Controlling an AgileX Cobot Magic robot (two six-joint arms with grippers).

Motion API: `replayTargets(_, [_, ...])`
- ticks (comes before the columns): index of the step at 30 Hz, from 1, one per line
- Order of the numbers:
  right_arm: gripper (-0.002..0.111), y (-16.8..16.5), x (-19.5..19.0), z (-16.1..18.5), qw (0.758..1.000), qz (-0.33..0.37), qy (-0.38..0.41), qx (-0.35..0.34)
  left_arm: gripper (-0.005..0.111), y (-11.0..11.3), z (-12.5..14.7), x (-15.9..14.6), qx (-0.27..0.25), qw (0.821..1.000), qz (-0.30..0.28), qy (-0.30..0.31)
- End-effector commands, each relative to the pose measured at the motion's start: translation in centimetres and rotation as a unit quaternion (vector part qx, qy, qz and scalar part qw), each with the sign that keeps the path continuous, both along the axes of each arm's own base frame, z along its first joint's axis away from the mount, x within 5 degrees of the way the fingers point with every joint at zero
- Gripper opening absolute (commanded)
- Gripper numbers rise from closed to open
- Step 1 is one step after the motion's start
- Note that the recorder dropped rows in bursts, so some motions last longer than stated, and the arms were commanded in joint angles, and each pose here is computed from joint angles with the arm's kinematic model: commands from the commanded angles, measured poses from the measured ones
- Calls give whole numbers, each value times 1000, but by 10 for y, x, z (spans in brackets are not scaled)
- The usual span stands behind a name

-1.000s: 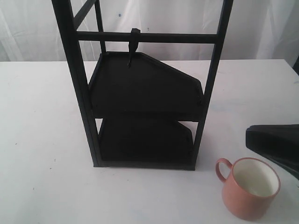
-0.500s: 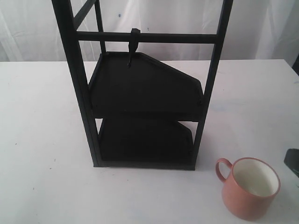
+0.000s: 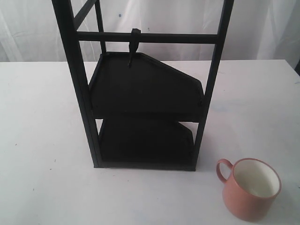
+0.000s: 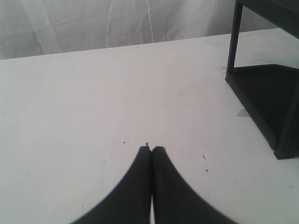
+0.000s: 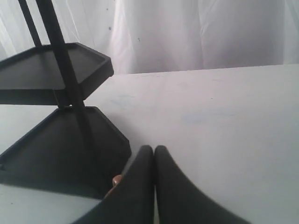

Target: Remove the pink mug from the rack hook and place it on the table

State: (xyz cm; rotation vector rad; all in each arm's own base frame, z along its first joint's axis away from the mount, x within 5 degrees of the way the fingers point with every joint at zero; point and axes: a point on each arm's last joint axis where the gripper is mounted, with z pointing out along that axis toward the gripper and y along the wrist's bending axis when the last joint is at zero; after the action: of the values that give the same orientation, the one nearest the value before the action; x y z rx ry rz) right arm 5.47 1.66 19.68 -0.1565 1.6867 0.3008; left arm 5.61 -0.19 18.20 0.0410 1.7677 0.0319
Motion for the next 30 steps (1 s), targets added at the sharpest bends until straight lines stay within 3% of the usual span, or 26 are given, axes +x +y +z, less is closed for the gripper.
replayTargets(1, [0, -1, 0, -1, 999, -7, -16, -43, 0, -1, -1, 0, -3, 1000, -3, 1])
replayTargets(21, [0, -3, 0, -2, 999, -17, -14, -49, 0, -1, -1, 0, -3, 1000, -3, 1])
replayTargets(30, [0, -8, 1, -2, 997, -62, -11, -49, 0, -1, -1, 0, -3, 1000, -3, 1])
